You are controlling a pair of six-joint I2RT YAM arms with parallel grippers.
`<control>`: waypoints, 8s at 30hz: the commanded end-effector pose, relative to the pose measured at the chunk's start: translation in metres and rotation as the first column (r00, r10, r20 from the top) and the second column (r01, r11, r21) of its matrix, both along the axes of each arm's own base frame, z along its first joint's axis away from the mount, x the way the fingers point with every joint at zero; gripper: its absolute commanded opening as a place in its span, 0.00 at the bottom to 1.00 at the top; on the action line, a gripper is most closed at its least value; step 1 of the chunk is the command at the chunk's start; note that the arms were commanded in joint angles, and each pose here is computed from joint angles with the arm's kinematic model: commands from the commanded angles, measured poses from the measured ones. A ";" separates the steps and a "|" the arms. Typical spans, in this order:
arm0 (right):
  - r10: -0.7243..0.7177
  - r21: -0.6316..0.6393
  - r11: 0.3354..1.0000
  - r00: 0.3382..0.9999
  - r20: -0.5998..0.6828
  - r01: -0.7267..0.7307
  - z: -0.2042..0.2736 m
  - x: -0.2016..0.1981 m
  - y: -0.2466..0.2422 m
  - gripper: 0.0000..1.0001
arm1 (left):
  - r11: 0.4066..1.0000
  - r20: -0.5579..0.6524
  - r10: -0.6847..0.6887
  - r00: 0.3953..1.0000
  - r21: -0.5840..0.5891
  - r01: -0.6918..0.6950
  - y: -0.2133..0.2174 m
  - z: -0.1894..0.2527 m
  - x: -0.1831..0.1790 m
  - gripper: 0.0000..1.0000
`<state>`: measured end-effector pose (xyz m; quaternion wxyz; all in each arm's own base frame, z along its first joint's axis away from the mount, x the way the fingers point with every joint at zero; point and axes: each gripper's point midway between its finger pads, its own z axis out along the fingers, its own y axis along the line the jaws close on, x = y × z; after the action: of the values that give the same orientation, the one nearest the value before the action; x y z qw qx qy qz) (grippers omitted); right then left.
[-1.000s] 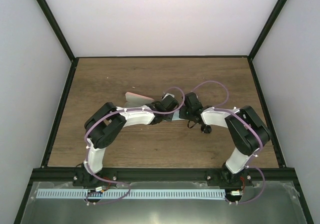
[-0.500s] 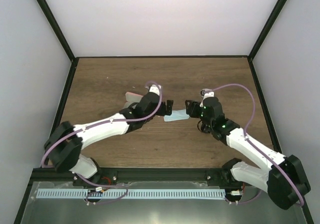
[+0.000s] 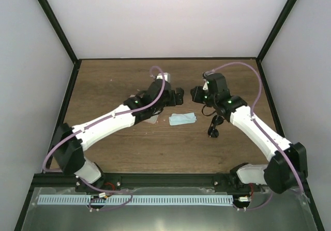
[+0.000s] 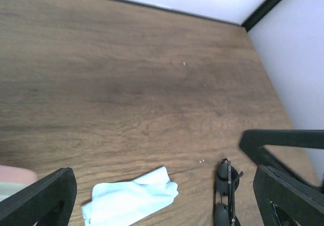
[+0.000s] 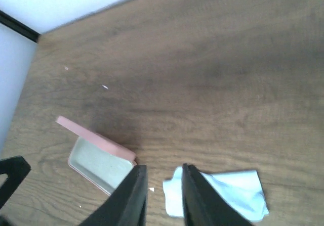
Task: Organize the sunglasses
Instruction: Adjust the glasses cleaning cloth at the center of the board.
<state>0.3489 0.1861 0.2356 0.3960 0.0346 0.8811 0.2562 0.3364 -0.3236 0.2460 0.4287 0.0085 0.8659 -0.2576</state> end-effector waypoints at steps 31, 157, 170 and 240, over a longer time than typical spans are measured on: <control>0.066 -0.139 0.986 0.981 -0.180 -0.091 -0.074 0.032 -0.023 0.40 | 0.997 -0.242 -0.066 0.968 0.029 0.075 0.025 -0.066 0.053 1.00; 0.097 -0.174 0.959 0.835 -0.542 -0.225 -0.201 -0.011 -0.034 0.01 | 0.899 -0.547 -0.217 0.808 0.210 0.383 -0.012 -0.244 0.011 0.08; 0.103 -0.170 0.959 0.838 -0.535 -0.226 -0.198 -0.010 -0.033 0.01 | 0.910 -0.493 -0.248 0.834 0.177 0.375 -0.025 -0.214 0.022 0.04; 0.131 -0.131 0.964 0.844 -0.519 -0.231 -0.180 0.011 -0.020 0.01 | 0.934 -0.454 -0.168 0.875 0.212 0.289 -0.005 -0.195 0.027 0.04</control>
<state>0.3580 0.1662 0.0452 0.1141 -0.0183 0.9770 0.1790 0.3642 -0.3272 0.0423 0.1845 0.1167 0.9615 -0.1670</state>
